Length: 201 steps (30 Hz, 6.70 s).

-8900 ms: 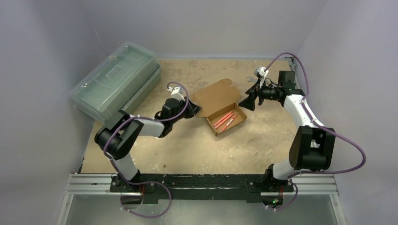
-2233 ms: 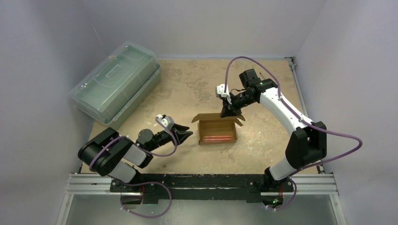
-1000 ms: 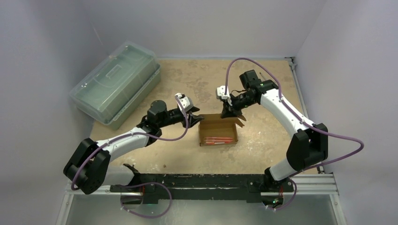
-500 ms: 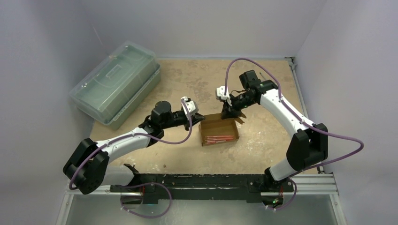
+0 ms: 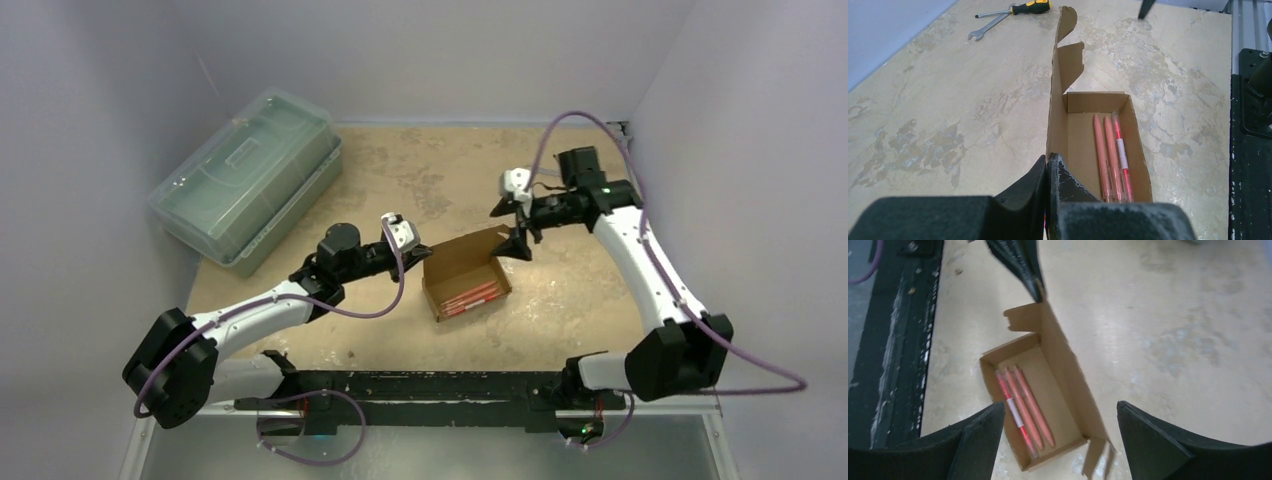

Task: Fold the paper box
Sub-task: Close the paper box at the center of the board.

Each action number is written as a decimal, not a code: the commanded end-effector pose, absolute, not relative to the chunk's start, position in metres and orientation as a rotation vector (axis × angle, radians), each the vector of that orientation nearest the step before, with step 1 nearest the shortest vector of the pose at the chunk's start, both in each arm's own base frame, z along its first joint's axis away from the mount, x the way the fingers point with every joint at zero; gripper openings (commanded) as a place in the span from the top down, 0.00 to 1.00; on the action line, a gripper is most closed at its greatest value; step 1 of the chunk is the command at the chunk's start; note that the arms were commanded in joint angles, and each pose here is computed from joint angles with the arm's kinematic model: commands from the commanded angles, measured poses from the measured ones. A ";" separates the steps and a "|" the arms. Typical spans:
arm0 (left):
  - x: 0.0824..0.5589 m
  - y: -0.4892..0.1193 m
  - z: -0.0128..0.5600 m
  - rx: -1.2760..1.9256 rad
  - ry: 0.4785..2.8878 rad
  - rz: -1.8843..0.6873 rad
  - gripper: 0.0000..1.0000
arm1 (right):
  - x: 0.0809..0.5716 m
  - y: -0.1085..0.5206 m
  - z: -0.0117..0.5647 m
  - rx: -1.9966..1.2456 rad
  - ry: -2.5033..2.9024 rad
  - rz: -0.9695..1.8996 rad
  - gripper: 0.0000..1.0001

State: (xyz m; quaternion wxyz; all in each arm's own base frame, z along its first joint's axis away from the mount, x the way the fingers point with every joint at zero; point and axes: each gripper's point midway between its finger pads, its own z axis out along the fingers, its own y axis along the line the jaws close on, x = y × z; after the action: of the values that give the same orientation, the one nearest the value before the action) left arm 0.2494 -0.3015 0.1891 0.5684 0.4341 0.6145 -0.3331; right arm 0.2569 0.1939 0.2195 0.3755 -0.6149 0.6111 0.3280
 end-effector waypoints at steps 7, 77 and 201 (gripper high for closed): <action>0.252 -0.298 0.191 0.999 1.426 -0.732 1.00 | 0.328 0.111 0.252 -0.811 1.694 0.609 0.26; 0.253 -0.299 0.206 1.087 1.402 -0.683 1.00 | 0.329 0.149 0.138 -1.377 1.510 0.602 0.42; 0.262 -0.304 0.199 1.181 1.383 -0.621 1.00 | 0.302 0.216 0.201 -1.604 1.448 0.508 0.54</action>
State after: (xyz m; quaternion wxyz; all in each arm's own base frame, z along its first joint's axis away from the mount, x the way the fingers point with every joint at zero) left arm 0.2599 -0.2949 0.1778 0.5567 0.5130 0.6046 -0.2477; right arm 0.2931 0.2117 0.2004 0.4337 -0.6492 0.5823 0.2266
